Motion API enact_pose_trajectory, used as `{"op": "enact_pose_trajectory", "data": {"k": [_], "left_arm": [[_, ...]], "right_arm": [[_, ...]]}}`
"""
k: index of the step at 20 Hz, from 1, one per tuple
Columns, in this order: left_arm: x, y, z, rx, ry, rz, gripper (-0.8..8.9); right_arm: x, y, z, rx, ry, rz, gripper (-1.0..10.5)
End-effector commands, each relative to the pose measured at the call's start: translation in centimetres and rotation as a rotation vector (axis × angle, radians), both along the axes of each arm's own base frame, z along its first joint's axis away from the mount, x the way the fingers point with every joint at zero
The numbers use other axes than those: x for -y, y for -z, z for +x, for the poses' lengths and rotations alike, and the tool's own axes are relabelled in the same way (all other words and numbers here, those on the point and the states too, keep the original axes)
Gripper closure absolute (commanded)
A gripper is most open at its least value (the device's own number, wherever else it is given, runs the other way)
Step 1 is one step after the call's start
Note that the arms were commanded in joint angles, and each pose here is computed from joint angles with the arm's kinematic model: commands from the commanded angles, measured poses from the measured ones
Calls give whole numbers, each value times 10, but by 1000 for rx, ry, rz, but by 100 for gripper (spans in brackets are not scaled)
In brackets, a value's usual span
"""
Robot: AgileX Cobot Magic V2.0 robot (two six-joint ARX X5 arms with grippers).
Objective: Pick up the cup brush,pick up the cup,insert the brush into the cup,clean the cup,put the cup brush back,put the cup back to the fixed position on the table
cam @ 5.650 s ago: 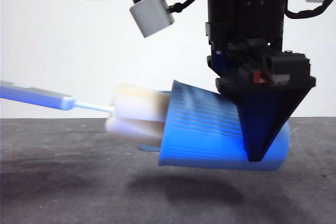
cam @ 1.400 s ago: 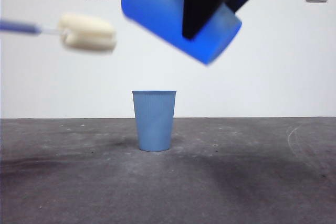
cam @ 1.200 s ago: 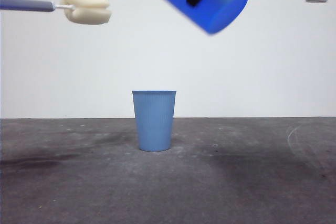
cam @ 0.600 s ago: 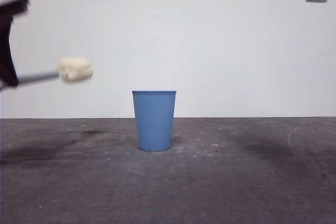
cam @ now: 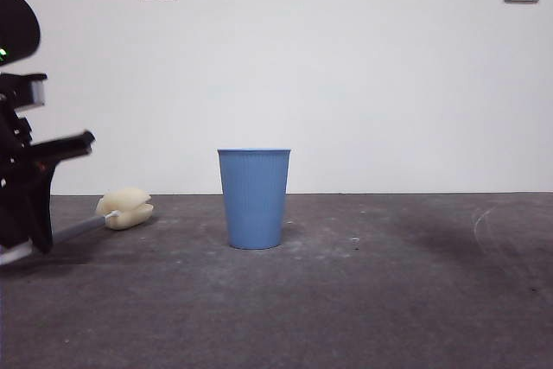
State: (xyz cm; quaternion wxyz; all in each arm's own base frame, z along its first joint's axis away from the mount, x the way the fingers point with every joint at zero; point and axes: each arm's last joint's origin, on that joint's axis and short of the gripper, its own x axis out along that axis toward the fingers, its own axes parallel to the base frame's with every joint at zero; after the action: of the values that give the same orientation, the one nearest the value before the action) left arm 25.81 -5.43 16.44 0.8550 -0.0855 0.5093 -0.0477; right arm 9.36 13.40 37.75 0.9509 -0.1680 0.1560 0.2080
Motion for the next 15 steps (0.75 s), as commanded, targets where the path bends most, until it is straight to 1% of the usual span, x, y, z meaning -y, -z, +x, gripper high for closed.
{"op": "enact_pose_trajectory", "data": {"k": [1, 2, 5, 6, 8, 9, 10, 12, 15], "left_arm": [[4, 11, -1, -30, -42, 90, 822], [6, 13, -1, -36, -41, 111, 822], [10, 14, 0, -28, -44, 100, 802], [10, 13, 0, -24, -43, 97, 753], [10, 13, -1, -26, -41, 94, 543], [10, 12, -2, -31, -39, 92, 468], [9, 11, -3, -33, -39, 93, 427], [9, 5, -5, -24, -37, 91, 427], [8, -8, -11, 10, -26, 58, 427]], "right_arm": [[-1, -2, 1, 9, 11, 32, 963], [-1, -2, 1, 9, 11, 34, 963], [-1, -1, 1, 8, 11, 32, 963], [-1, -1, 1, 8, 11, 31, 963], [-1, -1, 1, 7, 11, 30, 963], [-1, -1, 1, 8, 11, 30, 963], [-1, -1, 1, 8, 11, 30, 963], [-1, -1, 1, 9, 12, 31, 963], [0, -1, 2, 41, 59, 5, 963]]}}
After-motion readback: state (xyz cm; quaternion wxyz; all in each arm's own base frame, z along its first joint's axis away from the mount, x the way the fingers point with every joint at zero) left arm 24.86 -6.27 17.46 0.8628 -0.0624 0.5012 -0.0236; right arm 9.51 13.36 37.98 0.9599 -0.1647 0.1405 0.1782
